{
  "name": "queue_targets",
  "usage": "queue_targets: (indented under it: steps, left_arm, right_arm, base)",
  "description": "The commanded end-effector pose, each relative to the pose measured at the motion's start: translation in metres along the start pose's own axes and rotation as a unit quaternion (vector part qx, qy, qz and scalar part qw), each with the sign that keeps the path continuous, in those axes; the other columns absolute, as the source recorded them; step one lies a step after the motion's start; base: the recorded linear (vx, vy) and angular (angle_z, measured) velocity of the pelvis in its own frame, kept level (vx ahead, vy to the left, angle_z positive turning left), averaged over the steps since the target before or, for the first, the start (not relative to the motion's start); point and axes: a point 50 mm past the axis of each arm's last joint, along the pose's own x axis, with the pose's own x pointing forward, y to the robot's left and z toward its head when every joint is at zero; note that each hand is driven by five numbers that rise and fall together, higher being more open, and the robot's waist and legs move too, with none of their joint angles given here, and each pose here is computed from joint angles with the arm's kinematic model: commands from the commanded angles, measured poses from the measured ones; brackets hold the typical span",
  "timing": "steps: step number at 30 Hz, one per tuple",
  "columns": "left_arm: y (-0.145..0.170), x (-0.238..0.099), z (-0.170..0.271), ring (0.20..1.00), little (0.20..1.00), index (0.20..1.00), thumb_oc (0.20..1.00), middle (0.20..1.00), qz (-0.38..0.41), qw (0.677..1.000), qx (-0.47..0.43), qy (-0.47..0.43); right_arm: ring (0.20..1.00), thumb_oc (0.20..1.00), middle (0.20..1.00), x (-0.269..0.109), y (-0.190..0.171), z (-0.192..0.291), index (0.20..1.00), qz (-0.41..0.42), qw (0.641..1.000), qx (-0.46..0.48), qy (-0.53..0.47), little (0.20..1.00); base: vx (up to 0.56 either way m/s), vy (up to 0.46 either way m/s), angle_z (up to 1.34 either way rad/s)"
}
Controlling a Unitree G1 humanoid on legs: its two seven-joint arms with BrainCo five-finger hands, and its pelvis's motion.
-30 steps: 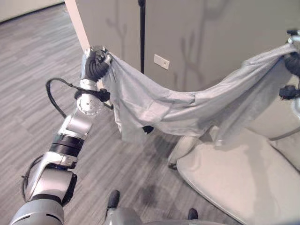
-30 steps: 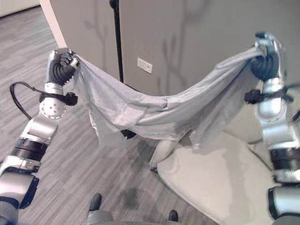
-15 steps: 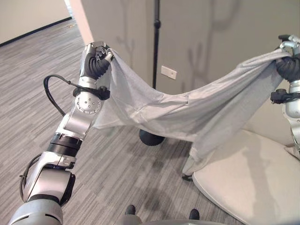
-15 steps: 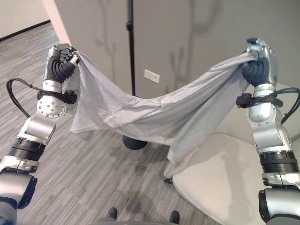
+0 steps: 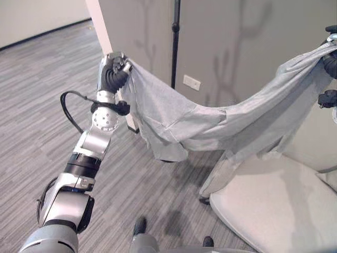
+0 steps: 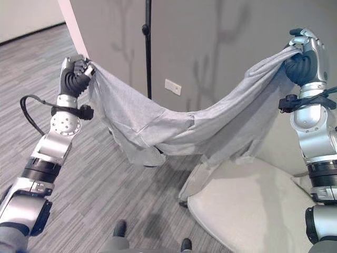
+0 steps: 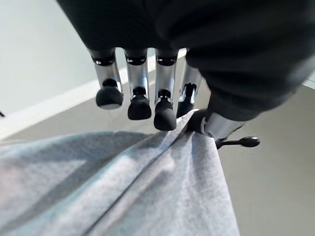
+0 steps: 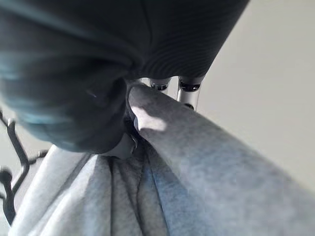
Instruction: Hang the clothes on the sofa on the clothes rack.
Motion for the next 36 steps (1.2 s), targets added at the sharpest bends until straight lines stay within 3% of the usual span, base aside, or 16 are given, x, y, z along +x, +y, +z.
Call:
queue_targets:
  steps: [1,7,17,22,29,36]
  left_arm:
    - [0.019,0.020,0.026,0.200,0.200,0.200,0.200,0.200,0.037,0.997,0.001,-0.064]
    - [0.019,0.021,0.029,0.200,0.200,0.200,0.200,0.200,0.027,0.997,0.019,-0.071]
    - [0.029,0.032,0.042,0.200,0.200,0.200,0.200,0.200,0.052,0.994,0.030,-0.094]
    - [0.041,0.032,0.042,0.200,0.200,0.200,0.200,0.200,0.073,0.992,0.020,-0.097]
    - [0.058,0.017,0.032,0.200,0.200,0.200,0.200,0.200,0.062,0.993,0.026,-0.093]
    - [0.084,-0.011,0.032,0.200,0.200,0.200,0.200,0.200,0.080,0.990,-0.023,-0.115]
  right_arm:
    - [0.200,0.200,0.200,0.009,-0.031,0.012,0.200,-0.063,0.997,-0.010,-0.034,0.200]
    - [0.200,0.200,0.200,0.005,-0.010,0.015,0.200,-0.041,0.999,0.011,-0.026,0.200]
    - [0.200,0.200,0.200,0.018,-0.025,0.026,0.200,-0.055,0.997,-0.005,-0.053,0.200]
    - [0.200,0.200,0.200,0.018,-0.027,0.035,0.200,-0.045,0.995,0.041,-0.078,0.200]
    - [0.200,0.200,0.200,-0.005,-0.026,0.040,0.200,0.022,0.992,0.046,-0.112,0.200]
    - [0.200,0.200,0.200,-0.036,-0.044,0.055,0.200,-0.007,0.981,0.092,-0.170,0.200]
  base:
    - [0.11,0.223,-0.20]
    - [0.17,0.319,-0.11]
    - [0.10,0.061,-0.07]
    - [0.11,-0.045,0.26]
    - [0.09,-0.019,-0.03]
    - [0.05,0.005,0.01]
